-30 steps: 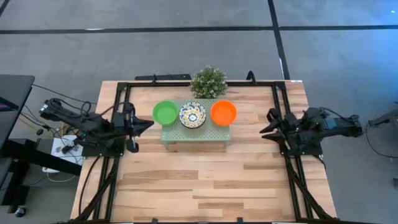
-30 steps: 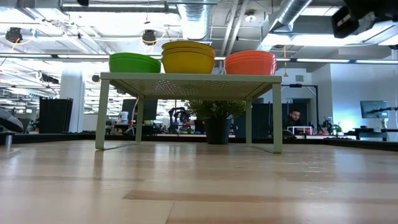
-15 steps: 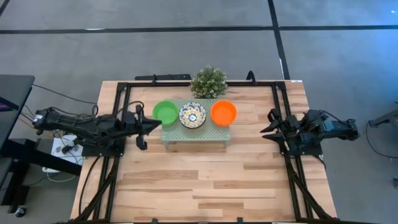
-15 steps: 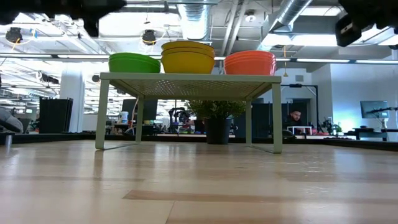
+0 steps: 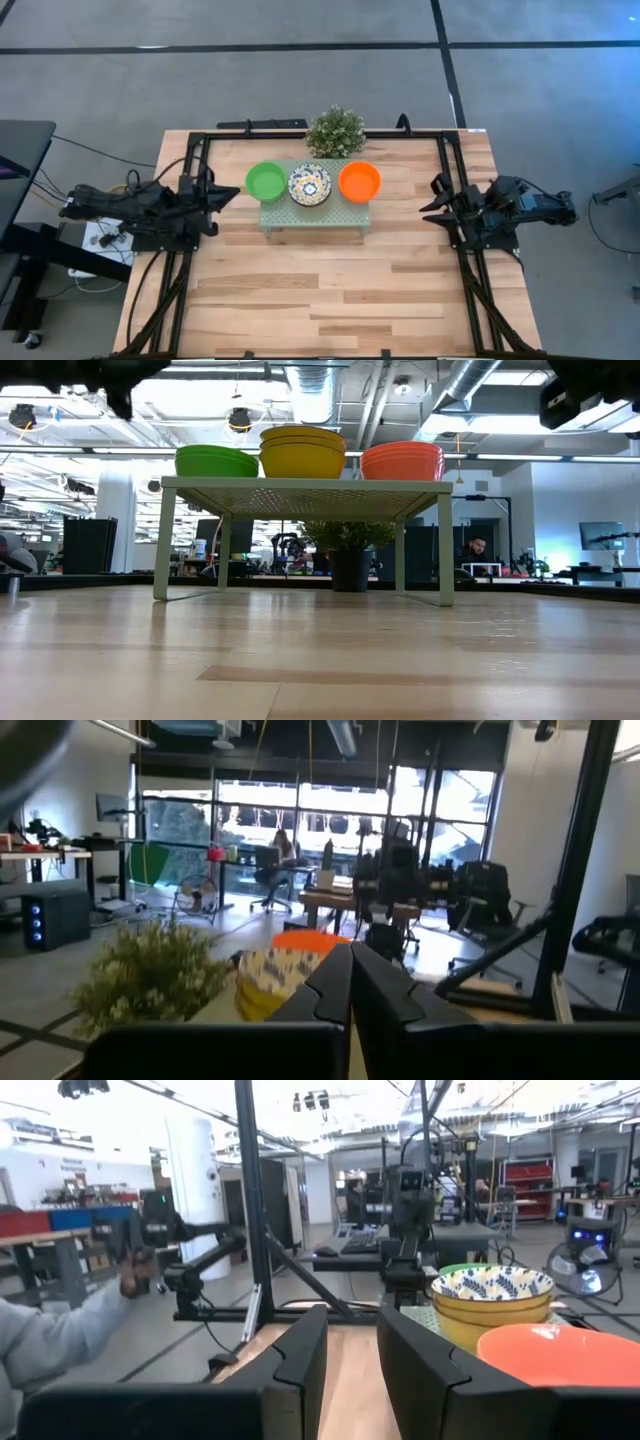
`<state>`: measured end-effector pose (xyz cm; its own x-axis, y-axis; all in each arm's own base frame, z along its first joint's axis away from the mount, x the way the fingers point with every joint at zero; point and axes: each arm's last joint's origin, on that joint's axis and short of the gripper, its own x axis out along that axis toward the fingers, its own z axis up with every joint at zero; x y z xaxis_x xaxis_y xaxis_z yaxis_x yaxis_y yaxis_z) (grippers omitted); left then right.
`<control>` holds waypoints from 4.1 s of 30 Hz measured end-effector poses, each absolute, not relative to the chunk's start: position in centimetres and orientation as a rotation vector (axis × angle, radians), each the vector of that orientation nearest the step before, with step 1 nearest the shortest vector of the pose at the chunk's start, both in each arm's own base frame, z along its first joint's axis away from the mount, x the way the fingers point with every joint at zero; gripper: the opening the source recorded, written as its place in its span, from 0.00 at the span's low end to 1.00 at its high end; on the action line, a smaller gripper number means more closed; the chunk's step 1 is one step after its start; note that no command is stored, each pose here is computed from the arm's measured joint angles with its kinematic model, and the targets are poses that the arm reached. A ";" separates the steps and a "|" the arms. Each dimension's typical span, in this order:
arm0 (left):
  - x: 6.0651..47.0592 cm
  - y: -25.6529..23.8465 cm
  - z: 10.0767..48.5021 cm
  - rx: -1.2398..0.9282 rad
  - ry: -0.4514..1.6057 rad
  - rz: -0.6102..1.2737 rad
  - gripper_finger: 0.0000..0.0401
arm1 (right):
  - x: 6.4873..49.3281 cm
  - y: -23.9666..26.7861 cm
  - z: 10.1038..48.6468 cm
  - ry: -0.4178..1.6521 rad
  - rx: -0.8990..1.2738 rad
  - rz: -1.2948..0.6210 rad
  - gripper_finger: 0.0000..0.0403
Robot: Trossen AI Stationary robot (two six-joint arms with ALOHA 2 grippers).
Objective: Pick & Place Mini bowls
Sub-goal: Return to Home Position
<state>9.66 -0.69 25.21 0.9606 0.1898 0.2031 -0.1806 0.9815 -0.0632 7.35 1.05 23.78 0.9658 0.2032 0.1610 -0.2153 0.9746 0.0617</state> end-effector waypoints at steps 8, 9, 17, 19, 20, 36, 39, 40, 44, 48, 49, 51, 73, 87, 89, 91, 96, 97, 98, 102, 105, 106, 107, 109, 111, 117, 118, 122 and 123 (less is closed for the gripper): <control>9.6 -0.7 20.2 -0.064 -0.170 0.184 0.02 | 7.4 1.1 23.8 -0.152 0.129 0.216 0.22; 9.6 -0.7 19.7 -0.079 -0.170 0.175 0.02 | 7.4 1.1 23.8 -0.151 0.128 0.216 0.22; 9.6 -1.0 18.7 -0.050 -0.224 0.083 0.03 | 7.4 1.0 23.8 -0.158 0.046 0.205 0.22; 9.6 -1.0 18.7 -0.040 -0.223 0.083 0.03 | 7.4 1.0 23.8 -0.156 0.050 0.205 0.22; 9.6 -1.0 18.7 -0.040 -0.223 0.084 0.03 | 7.4 1.0 23.7 -0.150 0.050 0.204 0.22; 9.7 -1.0 18.6 -0.036 -0.207 0.084 0.03 | 8.3 1.1 21.4 -0.106 0.113 0.183 0.22; 9.8 -1.0 18.5 -0.034 -0.198 0.084 0.03 | 8.7 1.1 20.5 -0.097 0.142 0.184 0.22; 9.8 -1.0 18.5 -0.033 -0.196 0.084 0.03 | 8.7 1.1 20.4 -0.101 0.148 0.184 0.22; 9.9 -1.0 18.4 -0.031 -0.183 0.083 0.03 | 8.9 1.1 20.1 -0.109 0.149 0.185 0.22; 10.1 -1.0 18.3 -0.028 -0.171 0.083 0.03 | 9.1 1.1 19.3 -0.084 0.149 0.183 0.22; 10.1 -1.1 18.3 -0.027 -0.169 0.083 0.03 | 9.1 1.2 19.1 -0.076 0.149 0.183 0.22; 10.1 -1.1 18.3 -0.026 -0.163 0.083 0.03 | 9.3 1.2 18.7 -0.089 0.149 0.183 0.22; 10.5 -1.1 17.9 -0.017 -0.125 0.083 0.03 | 9.6 1.2 17.6 -0.111 0.029 0.174 0.22; 10.5 -1.1 17.9 -0.017 -0.125 0.083 0.03 | 9.6 1.2 17.6 -0.110 0.029 0.174 0.22; 10.5 -1.1 17.9 -0.017 -0.125 0.083 0.03 | 9.6 1.2 17.6 -0.110 0.029 0.174 0.22; 10.5 -1.1 17.9 -0.017 -0.125 0.083 0.03 | 9.6 1.2 17.6 -0.110 0.029 0.174 0.22; 10.5 -1.1 17.9 -0.018 -0.125 0.083 0.03 | 9.6 1.2 17.6 -0.110 0.029 0.174 0.22; 10.5 -1.1 17.9 -0.018 -0.125 0.083 0.03 | 9.6 1.2 17.6 -0.110 0.029 0.174 0.22; 10.5 -1.1 17.9 -0.017 -0.125 0.083 0.03 | 9.6 1.2 17.6 -0.109 0.029 0.174 0.22; 10.5 -1.1 17.9 -0.018 -0.125 0.083 0.03 | 9.6 1.2 17.6 -0.109 0.029 0.174 0.22; 10.5 -1.1 17.9 -0.018 -0.125 0.083 0.03 | 9.6 1.2 17.6 -0.109 0.029 0.174 0.22; 10.5 -1.1 17.9 -0.018 -0.125 0.084 0.03 | 9.6 1.2 17.6 -0.109 0.029 0.174 0.22; 10.5 -1.1 17.9 -0.018 -0.125 0.083 0.03 | 9.6 1.2 17.6 -0.109 0.028 0.174 0.22; 10.5 -1.1 17.9 -0.018 -0.125 0.083 0.03 | 9.6 1.2 17.6 -0.109 0.029 0.174 0.22; 10.5 -1.1 17.9 -0.018 -0.125 0.083 0.03 | 9.6 1.2 17.6 -0.109 0.029 0.174 0.22; 10.5 -1.1 17.9 -0.017 -0.125 0.083 0.03 | 9.6 1.2 17.5 -0.109 0.028 0.174 0.22; 10.5 -1.1 17.9 -0.018 -0.125 0.083 0.03 | 9.6 1.2 17.5 -0.109 0.028 0.174 0.22; 10.5 -1.1 17.9 -0.018 -0.125 0.083 0.03 | 9.6 1.2 17.5 -0.109 0.028 0.174 0.22; 10.5 -1.1 17.9 -0.018 -0.125 0.083 0.03 | 9.6 1.2 17.5 -0.109 0.029 0.174 0.22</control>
